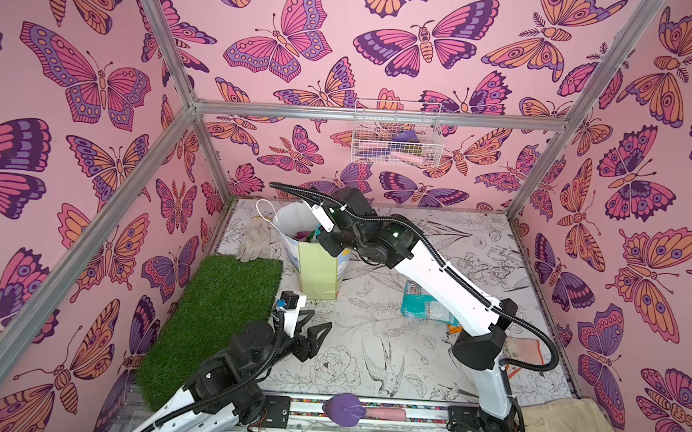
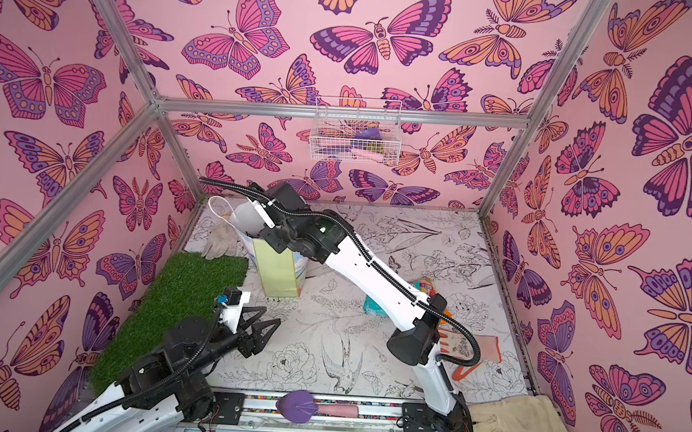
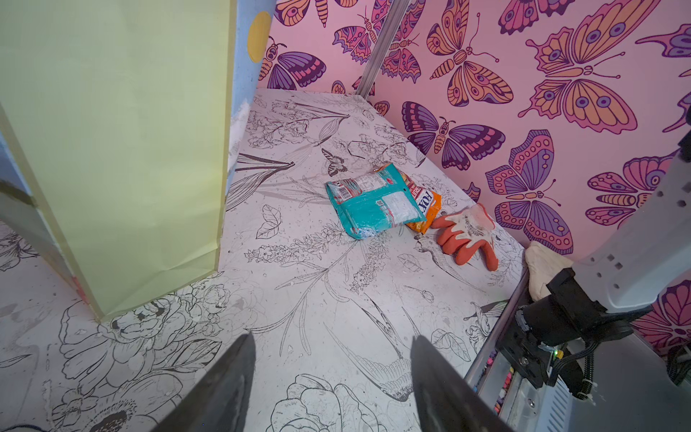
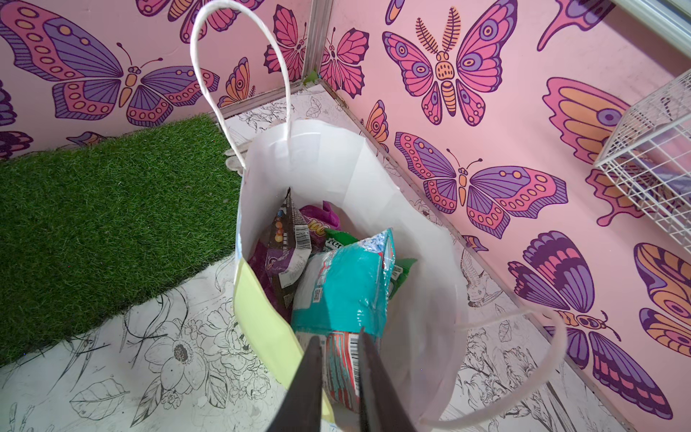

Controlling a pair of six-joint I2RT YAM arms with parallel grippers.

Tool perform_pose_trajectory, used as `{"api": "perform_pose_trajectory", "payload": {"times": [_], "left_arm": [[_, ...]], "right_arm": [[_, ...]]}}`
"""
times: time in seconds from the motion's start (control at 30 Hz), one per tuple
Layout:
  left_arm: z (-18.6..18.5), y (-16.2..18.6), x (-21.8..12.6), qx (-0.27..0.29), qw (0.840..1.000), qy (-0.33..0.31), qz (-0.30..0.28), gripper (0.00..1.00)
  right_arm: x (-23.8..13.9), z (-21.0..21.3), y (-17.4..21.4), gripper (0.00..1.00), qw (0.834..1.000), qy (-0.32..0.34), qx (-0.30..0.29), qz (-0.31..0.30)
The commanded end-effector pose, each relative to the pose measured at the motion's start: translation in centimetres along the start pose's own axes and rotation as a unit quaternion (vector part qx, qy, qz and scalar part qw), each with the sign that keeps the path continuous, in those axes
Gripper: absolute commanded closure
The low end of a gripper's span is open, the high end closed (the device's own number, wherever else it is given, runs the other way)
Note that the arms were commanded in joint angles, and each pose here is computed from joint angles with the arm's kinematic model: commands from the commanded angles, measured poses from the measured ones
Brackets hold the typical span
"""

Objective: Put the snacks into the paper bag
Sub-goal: 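Lower the teal bag into the paper bag and open the right gripper, then withdraw the right gripper while the left gripper reaches toward the teal bag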

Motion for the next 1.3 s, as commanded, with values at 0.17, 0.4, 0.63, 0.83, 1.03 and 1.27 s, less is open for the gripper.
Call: {"api": "perform_pose_trajectory", "payload": {"times": [0.17,0.4,0.63,0.83,1.03,1.27], "left_arm": [[0.3,0.5,0.0,-0.003,1.000,-0.008,0.001,0.32],[0.3,0.4,-0.1,-0.004,1.000,-0.009,0.000,0.32],[0.3,0.2,-0.1,-0.006,1.000,-0.012,0.001,0.31],[0.1,-0.3,0.3,-0.001,1.000,-0.015,0.012,0.30],[-0.5,-1.3,1.0,0.012,0.999,-0.012,0.028,0.29],[-1.5,-2.8,2.5,0.027,0.999,-0.001,0.032,0.29]], "right_arm": [[0.3,-0.3,-0.4,0.59,0.999,0.034,-0.008,-0.004],[0.3,-0.5,-0.1,0.58,0.999,0.038,0.001,0.005],[-2.3,-0.4,-0.6,0.35,1.000,0.003,0.027,-0.006],[-5.4,-1.1,-0.1,0.20,0.998,-0.001,0.053,-0.016],[-8.9,-2.4,0.6,0.15,0.996,0.012,0.083,-0.044],[-12.2,-4.6,2.9,0.06,0.989,0.065,0.115,-0.066]]}}
Point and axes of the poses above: each gripper's point midway between its finger pads, its own x axis out along the fingers, its own z axis along the line the jaws close on, y = z × x, the point moved 4 cm from there along -x, back along the fingers, and after that the axes turned 1 degree about x, right-handed, at the moved point
